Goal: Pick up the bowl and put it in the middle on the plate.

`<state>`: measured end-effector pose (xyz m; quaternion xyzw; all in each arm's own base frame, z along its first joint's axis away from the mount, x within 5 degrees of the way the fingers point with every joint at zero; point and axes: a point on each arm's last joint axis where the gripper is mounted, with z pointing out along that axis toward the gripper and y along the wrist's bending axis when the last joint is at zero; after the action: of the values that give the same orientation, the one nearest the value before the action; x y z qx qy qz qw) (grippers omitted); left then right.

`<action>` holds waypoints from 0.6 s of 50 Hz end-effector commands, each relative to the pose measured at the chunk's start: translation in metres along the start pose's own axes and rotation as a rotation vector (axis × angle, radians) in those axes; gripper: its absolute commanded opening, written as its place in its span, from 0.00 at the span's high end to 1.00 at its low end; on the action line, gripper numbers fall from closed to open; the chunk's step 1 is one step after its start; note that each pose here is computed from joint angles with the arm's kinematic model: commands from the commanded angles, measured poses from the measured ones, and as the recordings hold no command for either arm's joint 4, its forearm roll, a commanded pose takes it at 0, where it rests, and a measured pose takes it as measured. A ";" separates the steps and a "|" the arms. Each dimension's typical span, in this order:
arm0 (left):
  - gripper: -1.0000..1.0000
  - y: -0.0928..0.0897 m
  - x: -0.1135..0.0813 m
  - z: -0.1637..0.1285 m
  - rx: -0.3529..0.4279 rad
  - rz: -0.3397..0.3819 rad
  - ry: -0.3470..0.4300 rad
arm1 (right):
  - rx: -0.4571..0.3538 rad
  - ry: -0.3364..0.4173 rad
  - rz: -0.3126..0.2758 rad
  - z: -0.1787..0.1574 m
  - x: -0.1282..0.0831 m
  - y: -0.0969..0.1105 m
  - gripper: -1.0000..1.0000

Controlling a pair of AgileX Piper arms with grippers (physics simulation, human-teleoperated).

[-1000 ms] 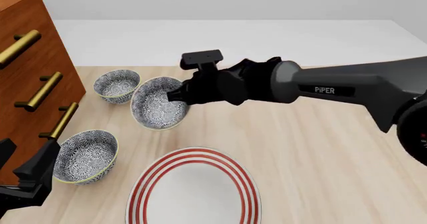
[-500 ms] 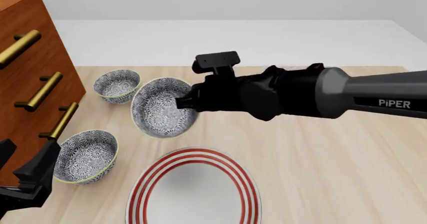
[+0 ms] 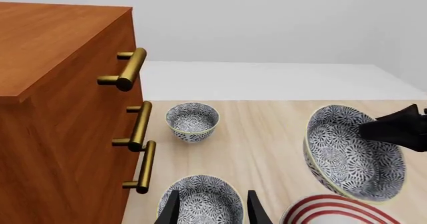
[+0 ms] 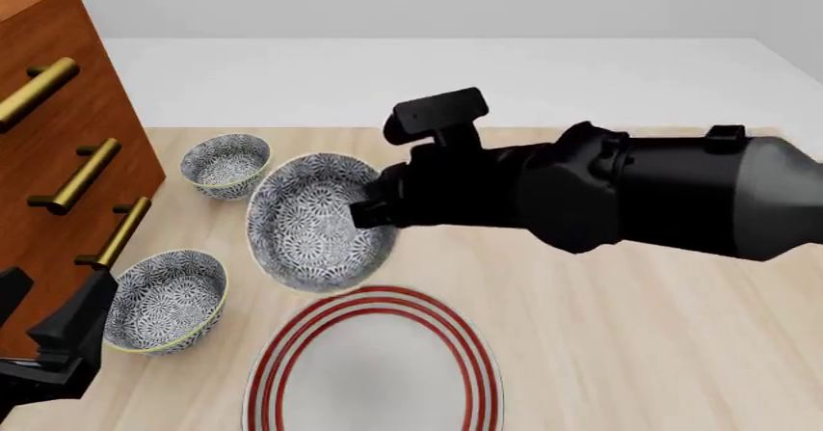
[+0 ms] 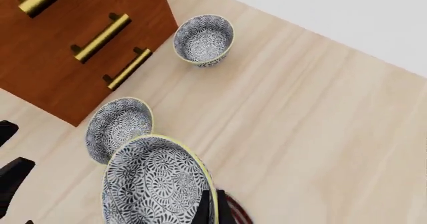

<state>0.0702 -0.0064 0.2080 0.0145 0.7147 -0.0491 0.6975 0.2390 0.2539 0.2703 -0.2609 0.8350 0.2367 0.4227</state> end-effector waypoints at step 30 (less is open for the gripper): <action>0.00 0.000 0.000 -0.001 0.003 0.023 -0.002 | -0.070 0.067 -0.015 -0.050 0.063 0.014 1.00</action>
<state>0.0691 -0.0062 0.2080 0.0221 0.7134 -0.0409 0.6992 0.1812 0.2231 0.2543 -0.2940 0.8327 0.2442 0.4006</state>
